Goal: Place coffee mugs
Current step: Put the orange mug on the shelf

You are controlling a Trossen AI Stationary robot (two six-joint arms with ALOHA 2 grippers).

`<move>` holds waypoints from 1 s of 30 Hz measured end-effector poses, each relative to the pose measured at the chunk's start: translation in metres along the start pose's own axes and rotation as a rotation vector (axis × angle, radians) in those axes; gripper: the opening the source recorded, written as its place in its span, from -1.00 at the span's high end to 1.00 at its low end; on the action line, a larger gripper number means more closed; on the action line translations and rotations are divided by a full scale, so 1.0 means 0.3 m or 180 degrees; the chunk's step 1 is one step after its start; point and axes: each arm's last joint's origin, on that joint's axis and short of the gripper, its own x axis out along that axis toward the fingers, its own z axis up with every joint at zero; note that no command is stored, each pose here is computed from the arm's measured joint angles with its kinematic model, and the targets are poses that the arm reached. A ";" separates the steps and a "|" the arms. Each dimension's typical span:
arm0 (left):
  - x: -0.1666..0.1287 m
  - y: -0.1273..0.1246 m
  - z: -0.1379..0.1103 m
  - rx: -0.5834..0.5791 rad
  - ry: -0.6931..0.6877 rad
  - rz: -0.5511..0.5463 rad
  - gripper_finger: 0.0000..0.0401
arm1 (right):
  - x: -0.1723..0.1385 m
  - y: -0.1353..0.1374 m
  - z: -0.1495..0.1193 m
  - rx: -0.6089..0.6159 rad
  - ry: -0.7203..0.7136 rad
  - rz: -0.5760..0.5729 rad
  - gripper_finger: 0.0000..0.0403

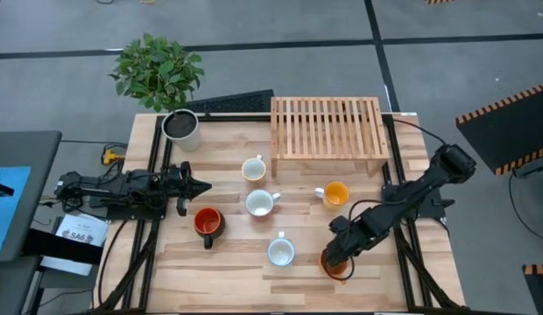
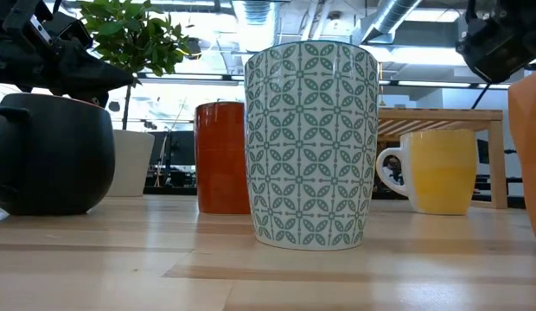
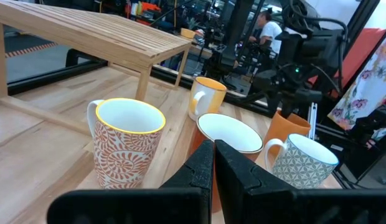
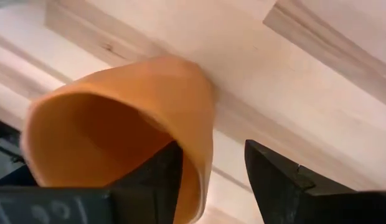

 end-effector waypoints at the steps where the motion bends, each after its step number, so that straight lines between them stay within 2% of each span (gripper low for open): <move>1: 0.000 0.000 0.000 0.0000 0.0000 0.0000 1.00 | 0.003 0.000 0.001 0.0004 -0.0001 -0.0016 0.08; 4: 0.000 0.000 0.000 0.0000 0.0001 0.0000 1.00 | 0.006 0.001 0.005 0.0025 0.0066 -0.0028 0.32; 7: 0.000 0.000 0.000 0.0001 0.0002 0.0002 1.00 | -0.020 0.007 0.002 -0.0044 0.0103 0.0023 0.74; 8: 0.000 0.000 0.000 0.0000 -0.0001 0.0000 1.00 | -0.036 0.010 0.004 -0.0102 0.0103 0.0069 0.81; 12: 0.000 0.000 0.000 0.0000 0.0001 0.0000 1.00 | -0.166 0.051 0.012 -0.0328 0.0295 0.0488 0.79; 14: 0.000 0.000 0.000 0.0000 0.0001 0.0001 1.00 | -0.262 0.073 0.022 -0.0475 0.0371 0.0780 0.79; 17: 0.000 0.000 0.000 0.0000 0.0001 0.0000 1.00 | -0.449 0.105 0.060 -0.0457 0.0255 0.1318 0.79; 20: 0.000 0.000 0.000 0.0000 0.0002 0.0001 1.00 | -0.658 0.105 0.124 -0.0374 -0.0305 0.1837 0.79; 23: 0.000 0.000 0.000 0.0000 0.0002 0.0001 1.00 | -0.853 0.061 0.203 -0.0214 -0.1175 0.2012 0.79; 26: 0.000 0.000 0.000 0.0001 0.0002 0.0003 1.00 | -1.009 -0.025 0.267 -0.0005 -0.1988 0.1757 0.79; 30: 0.000 0.000 0.000 0.0000 0.0001 0.0000 1.00 | -1.128 -0.170 0.328 0.0466 -0.2615 0.0958 0.79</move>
